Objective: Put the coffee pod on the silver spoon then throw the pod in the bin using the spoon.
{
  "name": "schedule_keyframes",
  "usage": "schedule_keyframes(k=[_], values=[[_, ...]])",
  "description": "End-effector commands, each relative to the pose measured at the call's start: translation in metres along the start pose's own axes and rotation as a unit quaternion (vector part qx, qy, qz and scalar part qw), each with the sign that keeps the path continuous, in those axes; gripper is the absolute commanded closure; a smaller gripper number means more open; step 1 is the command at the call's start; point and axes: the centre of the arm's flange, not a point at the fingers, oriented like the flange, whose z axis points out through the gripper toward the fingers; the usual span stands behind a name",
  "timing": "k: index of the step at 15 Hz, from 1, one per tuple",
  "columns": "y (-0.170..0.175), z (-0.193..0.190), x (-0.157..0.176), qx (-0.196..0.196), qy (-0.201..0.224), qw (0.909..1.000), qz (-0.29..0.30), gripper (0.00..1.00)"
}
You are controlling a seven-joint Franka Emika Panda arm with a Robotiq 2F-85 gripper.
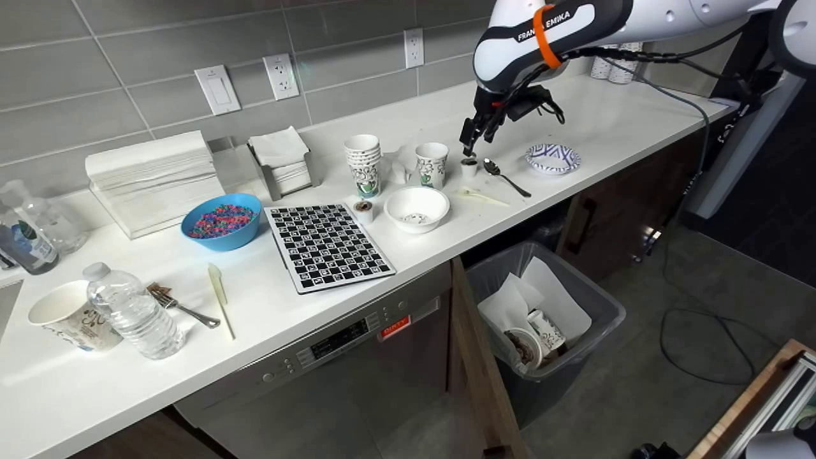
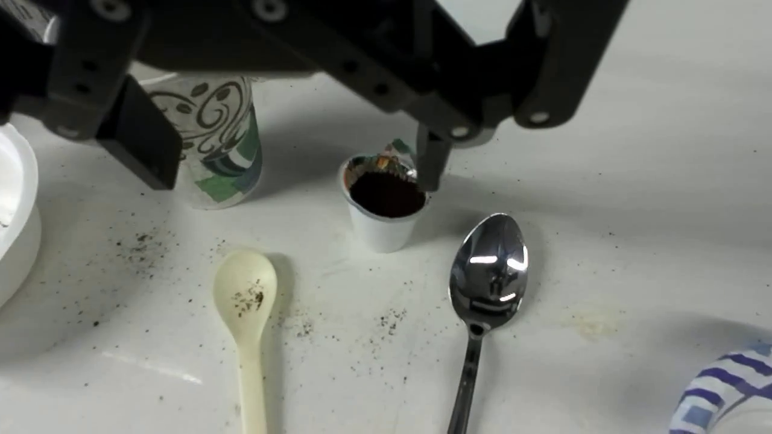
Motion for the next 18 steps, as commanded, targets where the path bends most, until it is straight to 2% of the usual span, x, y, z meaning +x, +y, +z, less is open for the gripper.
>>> schedule_keyframes(k=[1,2,7,11,18], values=[[0.013,0.016,0.008,0.002,0.009,0.9998,-0.016,0.0],[0.016,0.02,0.009,0.011,0.009,0.9994,-0.03,0.0],[0.023,0.037,0.015,0.005,0.017,0.9985,-0.051,0.0],[0.023,0.052,0.022,0.001,0.04,0.9972,-0.063,0.0],[0.023,0.07,0.029,0.006,0.037,0.9967,-0.071,0.0]])
